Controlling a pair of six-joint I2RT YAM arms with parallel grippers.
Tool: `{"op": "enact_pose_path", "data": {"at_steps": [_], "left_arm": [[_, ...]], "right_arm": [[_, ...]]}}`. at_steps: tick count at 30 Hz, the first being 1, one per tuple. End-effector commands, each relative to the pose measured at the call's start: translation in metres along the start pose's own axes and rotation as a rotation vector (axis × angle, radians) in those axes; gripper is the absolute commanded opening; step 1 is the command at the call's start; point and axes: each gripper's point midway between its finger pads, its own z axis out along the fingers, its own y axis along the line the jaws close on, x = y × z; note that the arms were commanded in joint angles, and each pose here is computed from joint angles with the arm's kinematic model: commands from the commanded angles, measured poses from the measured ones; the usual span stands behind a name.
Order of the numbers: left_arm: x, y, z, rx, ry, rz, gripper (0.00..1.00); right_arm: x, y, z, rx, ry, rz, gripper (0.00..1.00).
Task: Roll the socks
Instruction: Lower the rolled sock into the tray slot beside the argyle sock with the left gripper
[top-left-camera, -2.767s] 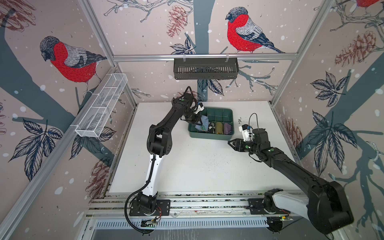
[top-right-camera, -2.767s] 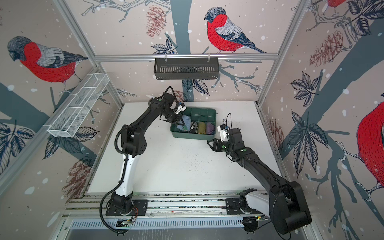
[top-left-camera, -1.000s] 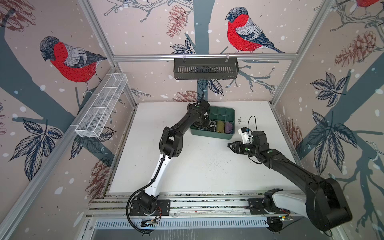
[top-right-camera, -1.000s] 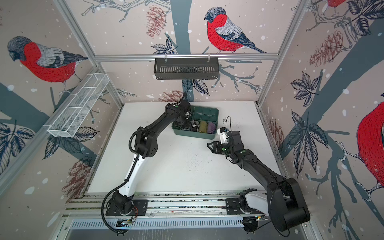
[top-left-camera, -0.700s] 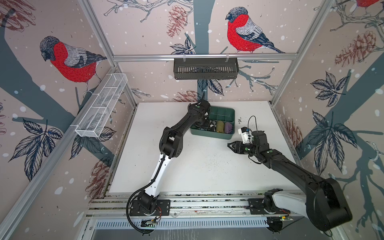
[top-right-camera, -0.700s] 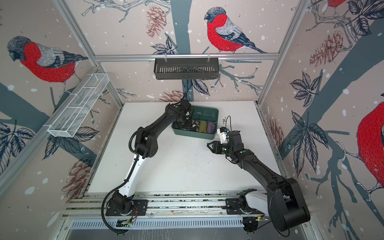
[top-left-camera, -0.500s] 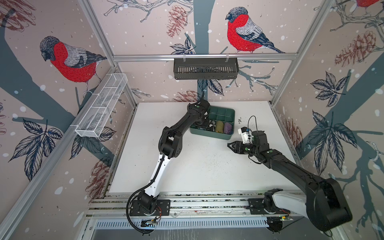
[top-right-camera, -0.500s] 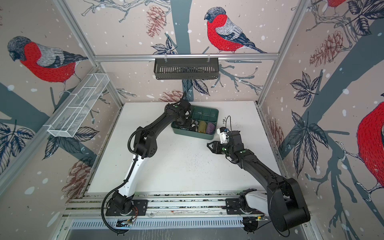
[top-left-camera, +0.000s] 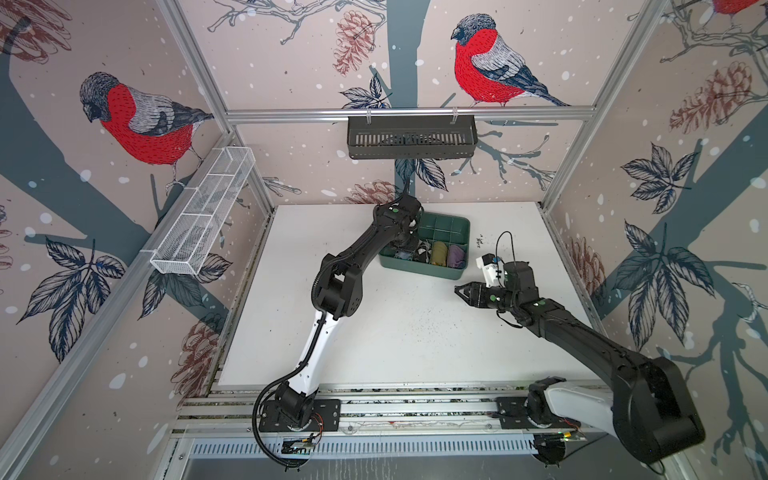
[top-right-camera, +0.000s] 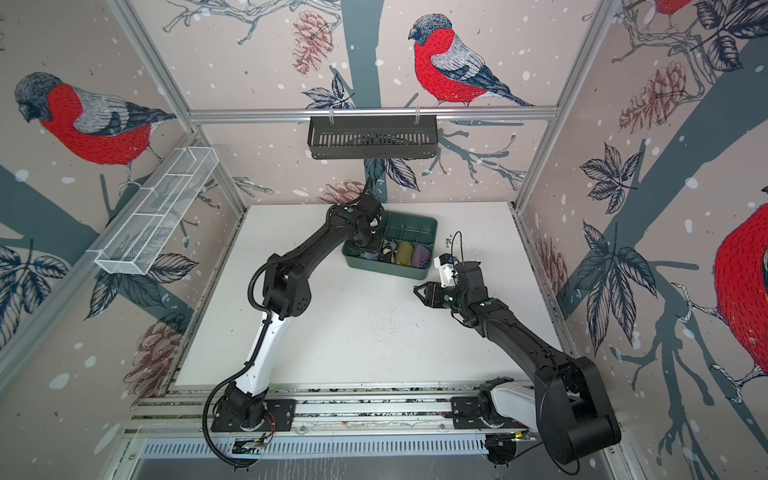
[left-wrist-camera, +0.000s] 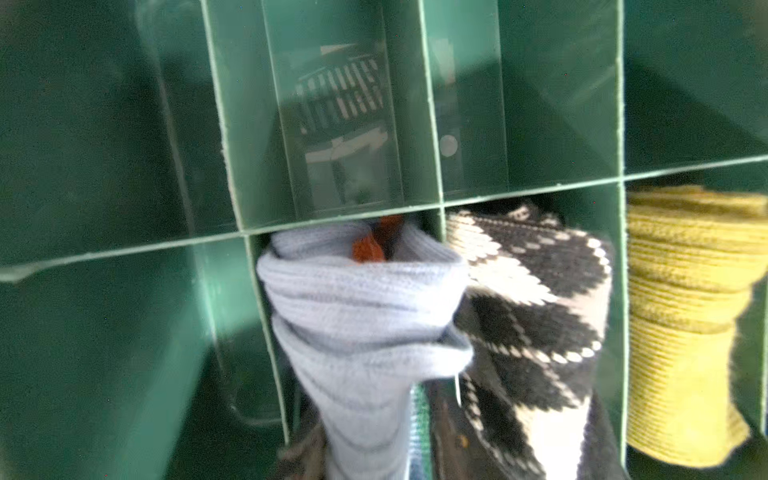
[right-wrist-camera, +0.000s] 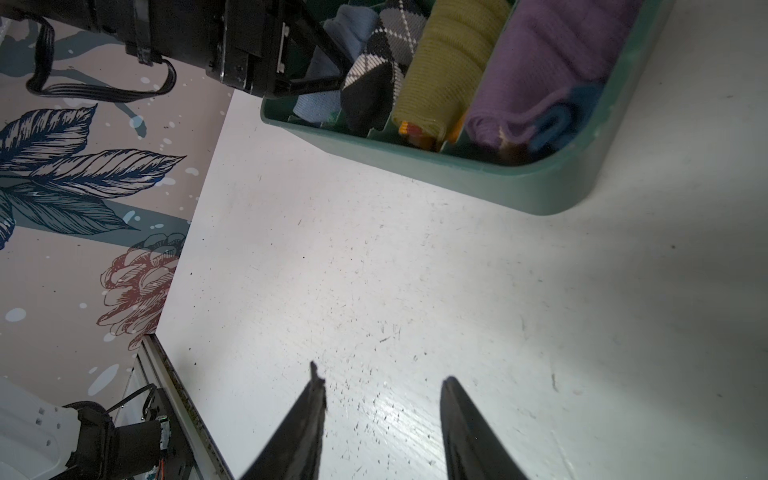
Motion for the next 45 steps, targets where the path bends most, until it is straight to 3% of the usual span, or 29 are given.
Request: {"op": "enact_pose_path", "data": {"at_steps": [1, 12, 23, 45], "left_arm": [[0.001, 0.001, -0.006, -0.006, 0.000, 0.019, 0.39], [-0.010, -0.008, -0.015, 0.040, -0.057, 0.032, 0.45], [-0.031, -0.007, -0.047, 0.018, -0.163, 0.032, 0.51], [-0.033, 0.003, -0.008, -0.036, -0.129, 0.059, 0.39]], "right_arm": [[-0.005, 0.003, -0.001, -0.007, -0.015, -0.002, 0.47], [-0.004, 0.001, -0.001, -0.003, -0.014, 0.001, 0.47], [-0.004, 0.001, -0.001, -0.003, -0.013, 0.005, 0.47], [-0.007, 0.000, 0.000, 0.006, -0.016, 0.013, 0.47]]}}
